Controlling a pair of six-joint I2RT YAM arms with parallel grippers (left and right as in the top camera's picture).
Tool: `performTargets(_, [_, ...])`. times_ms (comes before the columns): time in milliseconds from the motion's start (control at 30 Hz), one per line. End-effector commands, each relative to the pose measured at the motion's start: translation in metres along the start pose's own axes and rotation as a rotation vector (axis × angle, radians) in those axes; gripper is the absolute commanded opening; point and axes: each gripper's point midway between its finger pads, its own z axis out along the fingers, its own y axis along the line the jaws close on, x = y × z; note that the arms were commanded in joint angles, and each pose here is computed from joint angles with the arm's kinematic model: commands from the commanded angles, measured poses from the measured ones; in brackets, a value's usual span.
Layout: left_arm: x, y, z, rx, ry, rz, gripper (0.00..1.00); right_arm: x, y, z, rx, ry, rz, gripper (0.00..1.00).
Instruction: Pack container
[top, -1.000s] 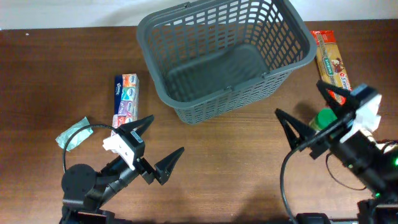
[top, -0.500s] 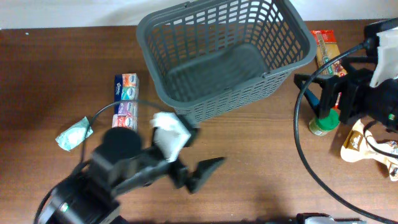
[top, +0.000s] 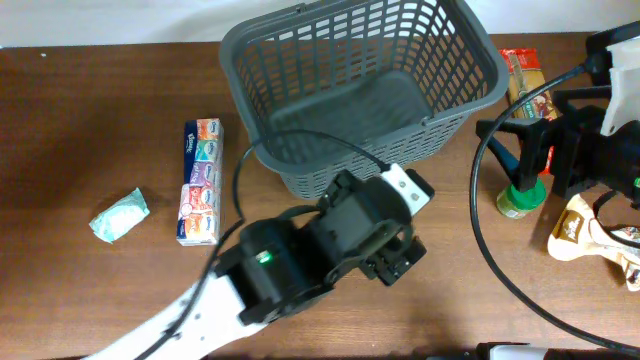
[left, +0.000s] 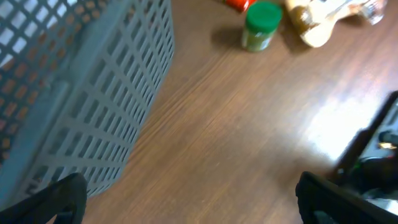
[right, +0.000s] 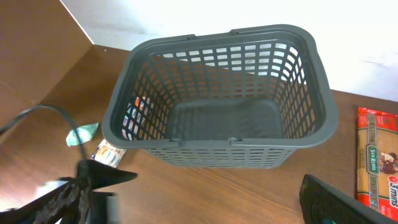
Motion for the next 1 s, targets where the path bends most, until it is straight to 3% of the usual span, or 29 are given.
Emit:
performTargets(0, [-0.001, 0.006, 0.011, -0.055, 0.023, 0.019, 0.99, -0.003, -0.003, -0.001, 0.029, -0.007, -0.024, 0.99])
performTargets(67, [0.001, 0.015, 0.016, -0.117, 0.036, 0.01, 0.99, -0.001, -0.018, 0.0, 0.109, 0.003, 0.004, 0.99])
performTargets(200, [0.005, 0.044, 0.015, -0.296, 0.023, -0.198, 0.99, 0.006, -0.085, -0.005, 0.479, 0.028, 0.208, 0.99])
performTargets(267, [0.009, 0.048, 0.014, -0.319, 0.017, -0.31, 0.99, 0.006, -0.098, 0.002, 0.527, 0.048, 0.219, 0.99])
performTargets(500, [0.038, 0.053, 0.008, -0.375, 0.077, -0.597, 0.99, -0.006, -0.114, 0.066, 0.427, 0.117, 0.158, 0.99])
performTargets(700, [0.043, 0.047, 0.009, -0.346, 0.108, -0.61, 0.99, -0.01, -0.096, 0.116, 0.182, 0.162, 0.072, 0.99])
performTargets(967, [0.045, 0.04, 0.011, -0.312, 0.13, -0.616, 0.99, -0.014, -0.103, 0.134, 0.167, 0.158, 0.064, 0.99])
